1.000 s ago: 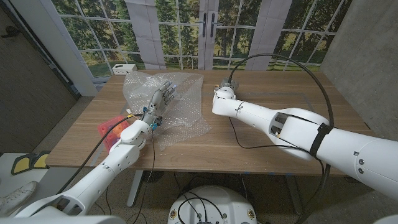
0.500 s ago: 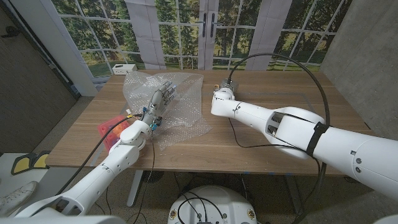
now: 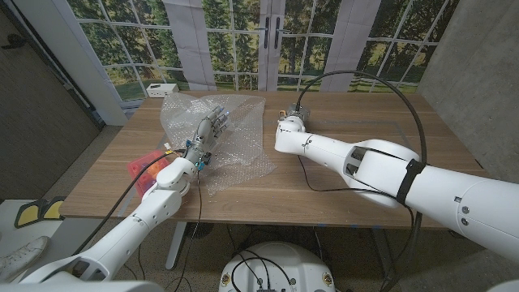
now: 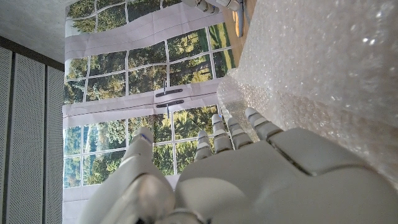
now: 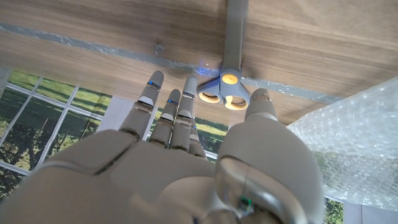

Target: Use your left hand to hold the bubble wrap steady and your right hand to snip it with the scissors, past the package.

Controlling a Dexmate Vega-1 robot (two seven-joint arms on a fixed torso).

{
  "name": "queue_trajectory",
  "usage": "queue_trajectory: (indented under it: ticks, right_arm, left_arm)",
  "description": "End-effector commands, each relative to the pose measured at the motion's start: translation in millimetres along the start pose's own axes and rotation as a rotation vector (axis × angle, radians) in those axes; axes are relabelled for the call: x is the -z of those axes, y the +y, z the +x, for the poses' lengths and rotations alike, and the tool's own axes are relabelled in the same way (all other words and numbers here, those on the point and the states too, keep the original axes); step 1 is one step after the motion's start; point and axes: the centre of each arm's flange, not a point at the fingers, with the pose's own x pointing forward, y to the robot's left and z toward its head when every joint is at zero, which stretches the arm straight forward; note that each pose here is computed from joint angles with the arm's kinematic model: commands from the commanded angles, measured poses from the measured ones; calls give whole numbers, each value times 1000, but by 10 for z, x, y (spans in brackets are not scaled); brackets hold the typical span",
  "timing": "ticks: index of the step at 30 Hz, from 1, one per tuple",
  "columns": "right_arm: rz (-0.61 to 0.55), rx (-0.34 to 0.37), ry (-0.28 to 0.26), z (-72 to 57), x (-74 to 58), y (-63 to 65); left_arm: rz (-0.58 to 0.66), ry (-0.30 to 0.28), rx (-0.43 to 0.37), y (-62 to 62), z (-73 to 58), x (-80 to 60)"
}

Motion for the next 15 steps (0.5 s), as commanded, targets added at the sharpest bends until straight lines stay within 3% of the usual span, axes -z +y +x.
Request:
queue_trajectory:
  ticks: [1, 15]
  right_arm:
    - [-18, -7, 7, 24, 10, 64]
    - [-30, -21, 5, 67, 11, 117]
  left_arm:
    - [-2, 1, -5, 12, -27, 7]
    - [-1, 1, -6, 16, -27, 7]
